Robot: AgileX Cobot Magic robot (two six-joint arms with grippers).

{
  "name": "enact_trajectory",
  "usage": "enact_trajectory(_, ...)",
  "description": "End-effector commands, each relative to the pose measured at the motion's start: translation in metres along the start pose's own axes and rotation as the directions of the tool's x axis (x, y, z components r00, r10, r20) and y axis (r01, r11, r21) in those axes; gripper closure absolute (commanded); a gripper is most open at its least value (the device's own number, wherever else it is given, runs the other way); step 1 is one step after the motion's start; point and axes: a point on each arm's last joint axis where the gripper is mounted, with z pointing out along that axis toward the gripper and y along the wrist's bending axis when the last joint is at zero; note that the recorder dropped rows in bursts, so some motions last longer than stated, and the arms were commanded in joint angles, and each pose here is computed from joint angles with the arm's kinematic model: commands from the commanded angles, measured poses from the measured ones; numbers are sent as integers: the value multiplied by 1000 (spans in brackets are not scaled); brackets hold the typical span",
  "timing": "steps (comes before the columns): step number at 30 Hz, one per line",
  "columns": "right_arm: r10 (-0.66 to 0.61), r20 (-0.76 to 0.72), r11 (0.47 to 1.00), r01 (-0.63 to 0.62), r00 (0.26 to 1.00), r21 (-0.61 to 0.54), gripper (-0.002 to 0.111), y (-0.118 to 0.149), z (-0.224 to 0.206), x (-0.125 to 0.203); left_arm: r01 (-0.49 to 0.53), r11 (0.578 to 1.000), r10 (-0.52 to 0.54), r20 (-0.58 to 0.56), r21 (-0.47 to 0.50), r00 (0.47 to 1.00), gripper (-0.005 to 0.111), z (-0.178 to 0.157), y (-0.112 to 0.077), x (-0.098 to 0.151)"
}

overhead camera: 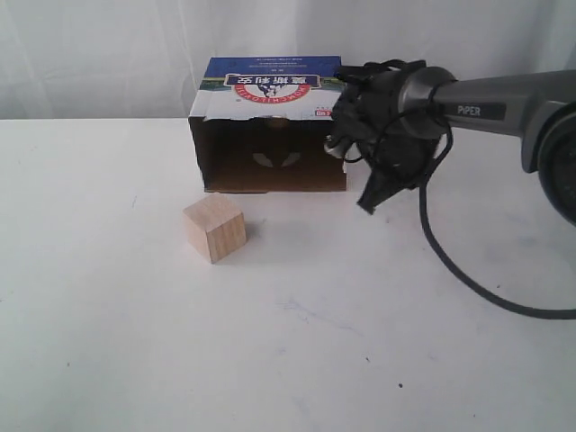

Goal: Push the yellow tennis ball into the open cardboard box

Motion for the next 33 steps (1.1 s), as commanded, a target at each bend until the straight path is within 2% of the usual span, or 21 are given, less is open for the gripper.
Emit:
enact_trajectory(1,129,-157,982,-104,979,157,108,-61,3,33,13,1000,-12,-4,10,1000,107,0,-1,2)
enact_trajectory(5,268,-199,961,-246,943,130,108,-104,7,65,13,1000,-12,-4,10,1000,107,0,-1,2)
enact_trajectory(8,373,-253,927,-367,893,73,108,-132,6,101,9,1000,-9,-4,9,1000,107,0,0,2)
enact_trajectory(12,505,-305,839,-542,808,-48,108,-153,-11,146,9,1000,-9,-4,9,1000,107,0,0,2)
enact_trajectory(13,523,-316,808,-578,792,-111,108,-157,-19,159,9,1000,-9,-4,9,1000,107,0,0,2)
enact_trajectory(15,572,-324,710,-653,753,-265,108,-156,-37,174,9,1000,-9,-4,9,1000,107,0,0,2)
enact_trajectory(16,618,-263,649,-670,741,-360,108,-157,-47,175,9,1000,-9,-4,9,1000,107,0,0,2)
enact_trajectory(18,692,-131,561,-643,710,-522,108,-158,-68,178,9,1000,-9,-4,9,1000,107,0,0,2)
enact_trajectory(19,737,-50,521,-613,674,-594,108,-159,-82,179,9,1000,-9,-4,9,1000,107,0,0,2)
enact_trajectory(20,764,18,508,-585,645,-632,108,-160,-93,179,9,1000,-9,-4,9,1000,107,0,0,2)
enact_trajectory(23,839,259,519,-563,479,-643,108,-169,-131,192,9,1000,-9,-4,9,1000,107,0,0,2)
enact_trajectory(25,856,406,515,-601,320,-612,108,-176,-154,207,9,1000,-9,-4,9,1000,107,0,0,2)
enact_trajectory(27,839,521,486,-642,153,-593,108,-183,-176,224,9,1000,-9,-4,9,1000,107,0,0,2)
enact_trajectory(29,785,618,484,-659,36,-576,108,-184,-201,243,9,1000,-9,-4,9,1000,107,0,0,2)
enact_trajectory(31,729,685,516,-660,3,-546,108,-180,-220,260,9,1000,-9,-4,9,1000,107,0,0,2)
enact_trajectory(33,674,738,567,-650,14,-506,108,-171,-238,276,9,1000,-9,-4,9,1000,107,0,0,2)
